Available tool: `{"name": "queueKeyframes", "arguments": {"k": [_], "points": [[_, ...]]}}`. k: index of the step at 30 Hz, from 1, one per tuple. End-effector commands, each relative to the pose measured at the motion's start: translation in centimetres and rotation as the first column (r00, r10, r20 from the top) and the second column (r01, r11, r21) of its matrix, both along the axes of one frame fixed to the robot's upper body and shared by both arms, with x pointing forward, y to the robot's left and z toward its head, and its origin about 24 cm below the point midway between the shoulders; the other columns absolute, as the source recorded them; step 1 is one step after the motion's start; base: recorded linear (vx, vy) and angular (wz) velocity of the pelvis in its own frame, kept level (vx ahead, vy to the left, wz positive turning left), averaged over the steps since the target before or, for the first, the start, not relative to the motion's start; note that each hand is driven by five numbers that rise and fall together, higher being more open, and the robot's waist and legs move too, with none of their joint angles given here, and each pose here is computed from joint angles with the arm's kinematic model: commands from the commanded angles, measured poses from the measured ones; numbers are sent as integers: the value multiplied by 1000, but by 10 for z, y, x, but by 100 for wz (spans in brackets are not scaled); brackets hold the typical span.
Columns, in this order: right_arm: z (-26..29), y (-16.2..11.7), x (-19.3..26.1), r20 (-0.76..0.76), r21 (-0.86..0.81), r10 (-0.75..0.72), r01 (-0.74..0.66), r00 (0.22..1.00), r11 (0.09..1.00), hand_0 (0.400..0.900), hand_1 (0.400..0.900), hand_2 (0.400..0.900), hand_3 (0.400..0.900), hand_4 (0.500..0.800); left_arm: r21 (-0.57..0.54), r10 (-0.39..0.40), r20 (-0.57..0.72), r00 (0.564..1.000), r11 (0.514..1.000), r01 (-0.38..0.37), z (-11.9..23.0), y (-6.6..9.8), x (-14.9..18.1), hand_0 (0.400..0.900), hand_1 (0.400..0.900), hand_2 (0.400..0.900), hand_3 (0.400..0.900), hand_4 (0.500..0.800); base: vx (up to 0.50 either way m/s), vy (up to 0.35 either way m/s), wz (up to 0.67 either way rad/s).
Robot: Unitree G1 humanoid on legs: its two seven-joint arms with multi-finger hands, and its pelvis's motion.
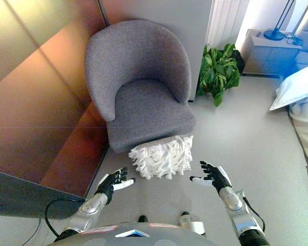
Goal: Pick up the pillow and put it on the sofa.
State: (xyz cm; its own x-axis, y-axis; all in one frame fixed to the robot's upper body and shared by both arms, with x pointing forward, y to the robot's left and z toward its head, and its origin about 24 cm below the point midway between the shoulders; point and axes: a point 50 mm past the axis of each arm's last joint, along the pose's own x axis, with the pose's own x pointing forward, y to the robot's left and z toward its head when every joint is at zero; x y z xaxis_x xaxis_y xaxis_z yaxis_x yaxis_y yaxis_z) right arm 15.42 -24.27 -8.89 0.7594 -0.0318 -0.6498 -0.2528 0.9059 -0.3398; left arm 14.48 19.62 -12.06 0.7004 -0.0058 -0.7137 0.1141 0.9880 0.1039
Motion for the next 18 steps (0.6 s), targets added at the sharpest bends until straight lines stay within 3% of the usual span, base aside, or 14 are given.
{"name": "queueKeyframes", "arguments": {"k": [1,10,18], "points": [[40,9,41,275,3,73,-77,959,997,900,900,900,900,800,57,-14,223,975,998,1,34,20,43,900,900,900,900,800,-81,-101,1],[51,5,51,322,-4,69,-72,944,997,900,900,900,900,800,-18,3,233,973,1000,1,36,11,46,900,900,900,900,800,-37,-129,0],[53,5,60,352,-17,45,-42,935,999,900,900,900,900,800,-14,15,262,965,1000,-11,40,8,53,900,900,900,900,800,193,43,-10]]}}
